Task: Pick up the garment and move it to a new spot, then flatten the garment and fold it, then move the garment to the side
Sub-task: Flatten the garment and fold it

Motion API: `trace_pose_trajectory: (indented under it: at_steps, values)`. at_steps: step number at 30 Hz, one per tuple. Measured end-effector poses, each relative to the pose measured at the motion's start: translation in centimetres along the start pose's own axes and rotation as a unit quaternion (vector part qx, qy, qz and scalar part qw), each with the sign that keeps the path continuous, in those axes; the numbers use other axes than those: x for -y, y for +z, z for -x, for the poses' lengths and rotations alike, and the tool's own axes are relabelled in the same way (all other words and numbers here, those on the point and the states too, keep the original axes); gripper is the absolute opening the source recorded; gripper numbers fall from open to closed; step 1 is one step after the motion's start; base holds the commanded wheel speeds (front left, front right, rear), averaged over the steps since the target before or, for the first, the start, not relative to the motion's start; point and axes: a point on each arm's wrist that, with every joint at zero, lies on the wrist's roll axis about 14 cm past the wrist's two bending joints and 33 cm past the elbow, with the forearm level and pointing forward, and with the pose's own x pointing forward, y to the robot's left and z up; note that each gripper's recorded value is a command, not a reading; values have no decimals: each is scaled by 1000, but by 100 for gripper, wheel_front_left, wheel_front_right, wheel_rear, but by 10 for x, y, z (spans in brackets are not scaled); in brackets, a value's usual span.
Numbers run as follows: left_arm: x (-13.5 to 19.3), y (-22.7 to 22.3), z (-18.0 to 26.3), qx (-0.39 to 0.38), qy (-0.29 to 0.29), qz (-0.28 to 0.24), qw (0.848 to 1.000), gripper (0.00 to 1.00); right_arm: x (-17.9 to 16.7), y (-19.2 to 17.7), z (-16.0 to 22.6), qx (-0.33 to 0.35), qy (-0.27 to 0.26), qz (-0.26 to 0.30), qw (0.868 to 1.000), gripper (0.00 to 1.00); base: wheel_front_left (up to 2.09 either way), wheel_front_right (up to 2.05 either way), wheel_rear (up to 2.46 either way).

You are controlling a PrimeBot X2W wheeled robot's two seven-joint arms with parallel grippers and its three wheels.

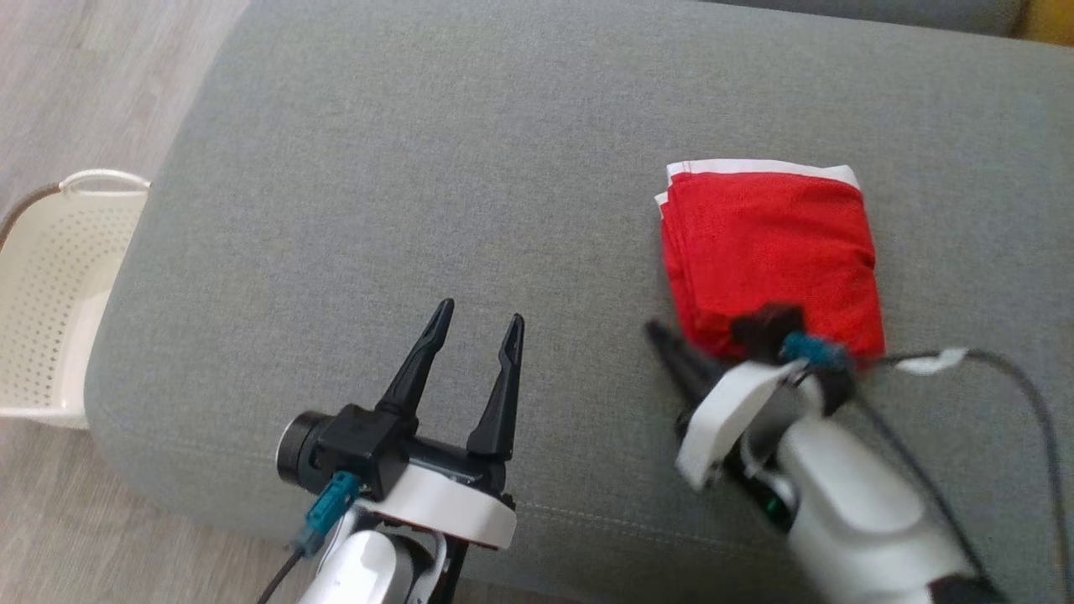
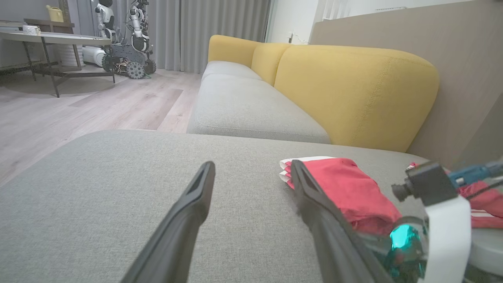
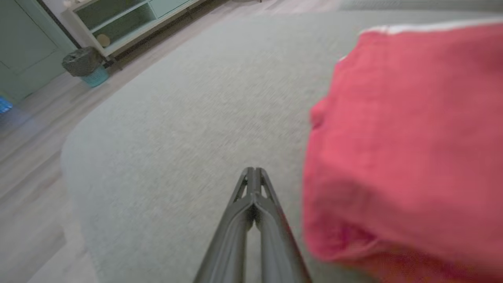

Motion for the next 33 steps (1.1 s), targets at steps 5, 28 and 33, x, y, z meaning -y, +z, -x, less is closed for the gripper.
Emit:
trace_pose_trajectory:
  at_steps: [5,28,33]
  values:
    - [4,4,1,6,-5,0,1000,100,-26,-1,7,34,21,-23,999,0,0,0,0]
    - [-16,47,35,75,47,-27,996,100,52,69,175,312,-217,-53,924,100,0,0,0]
    - [-16,38,48,62,46,-67,995,100,48,50,191,303,-240,-63,920,100,0,0,0]
